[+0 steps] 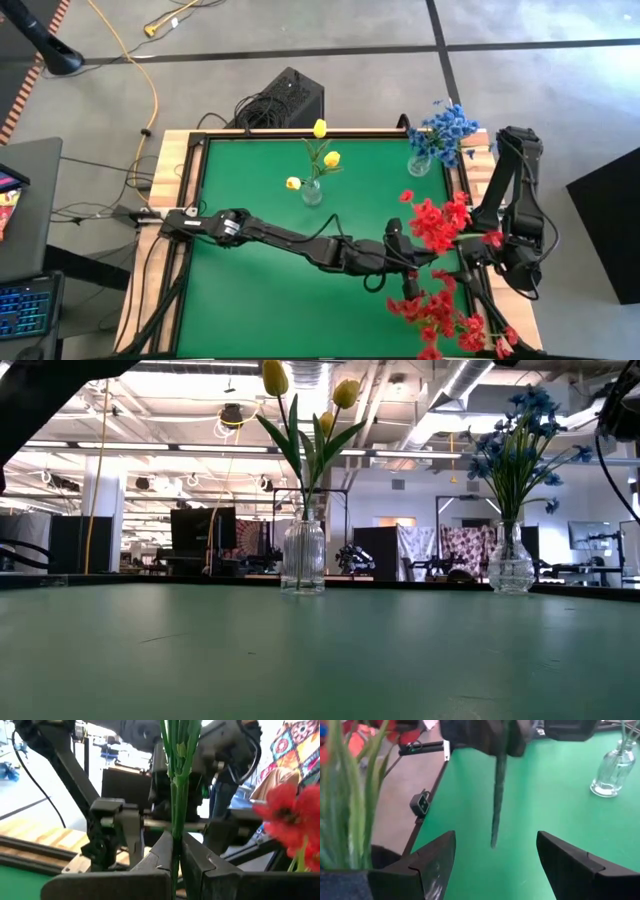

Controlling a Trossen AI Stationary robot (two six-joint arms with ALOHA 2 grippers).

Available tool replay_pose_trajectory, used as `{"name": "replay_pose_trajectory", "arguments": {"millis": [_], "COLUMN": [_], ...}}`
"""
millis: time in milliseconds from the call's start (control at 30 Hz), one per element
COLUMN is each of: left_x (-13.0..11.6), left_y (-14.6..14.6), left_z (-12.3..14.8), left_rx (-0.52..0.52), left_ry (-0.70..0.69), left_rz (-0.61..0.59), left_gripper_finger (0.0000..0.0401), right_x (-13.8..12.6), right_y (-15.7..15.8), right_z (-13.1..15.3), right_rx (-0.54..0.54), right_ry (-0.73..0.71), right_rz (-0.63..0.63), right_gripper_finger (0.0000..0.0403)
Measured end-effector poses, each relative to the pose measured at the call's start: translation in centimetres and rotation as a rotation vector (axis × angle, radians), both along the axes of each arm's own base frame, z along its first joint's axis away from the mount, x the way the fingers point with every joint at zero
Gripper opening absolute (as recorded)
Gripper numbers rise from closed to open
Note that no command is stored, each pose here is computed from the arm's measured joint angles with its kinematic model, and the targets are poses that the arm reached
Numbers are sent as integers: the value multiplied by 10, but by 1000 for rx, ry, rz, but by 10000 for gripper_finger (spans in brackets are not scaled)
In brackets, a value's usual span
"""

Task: Sort flowers into vase by color
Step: Put the red flowers into the yellow vase

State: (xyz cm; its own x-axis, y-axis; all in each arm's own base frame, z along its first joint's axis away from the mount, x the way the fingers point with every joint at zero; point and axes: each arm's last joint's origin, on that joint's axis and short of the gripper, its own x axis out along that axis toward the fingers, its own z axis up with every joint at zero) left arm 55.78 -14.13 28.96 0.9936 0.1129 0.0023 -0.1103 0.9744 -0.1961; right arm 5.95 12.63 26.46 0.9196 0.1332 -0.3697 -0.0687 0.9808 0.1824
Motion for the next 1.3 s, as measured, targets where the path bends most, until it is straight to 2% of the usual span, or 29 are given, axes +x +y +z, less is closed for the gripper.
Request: {"name": "replay_pose_trajectory", "arguments": {"millis": [167, 333, 500, 633, 900, 1133, 1300], "left_x": [1, 3, 3, 3, 3, 4, 4], "left_y": [7, 15, 14, 14, 13, 13, 13], "left_z": [0, 0, 0, -1, -1, -1, -2], "left_rx": [0, -6, -13, -16, -18, -17, 10], "left_ry": [3, 7, 8, 12, 10, 18, 22], "left_rz": [11, 28, 26, 27, 5, -54, -52], "left_gripper_finger": [0, 0, 0, 0, 0, 14, 77], "right_x": [6, 12, 14, 14, 14, 13, 13], "right_y": [0, 3, 1, 0, 0, 2, 3], "right_z": [3, 10, 9, 8, 7, 7, 6], "right_rx": [22, 1, -34, -52, -53, -42, 1], "right_ry": [-21, -69, -63, -56, -49, -18, 11], "right_rz": [-31, -19, -27, -27, -17, 32, 47], "right_gripper_finger": [305, 303, 270, 209, 31, 30, 30]}}
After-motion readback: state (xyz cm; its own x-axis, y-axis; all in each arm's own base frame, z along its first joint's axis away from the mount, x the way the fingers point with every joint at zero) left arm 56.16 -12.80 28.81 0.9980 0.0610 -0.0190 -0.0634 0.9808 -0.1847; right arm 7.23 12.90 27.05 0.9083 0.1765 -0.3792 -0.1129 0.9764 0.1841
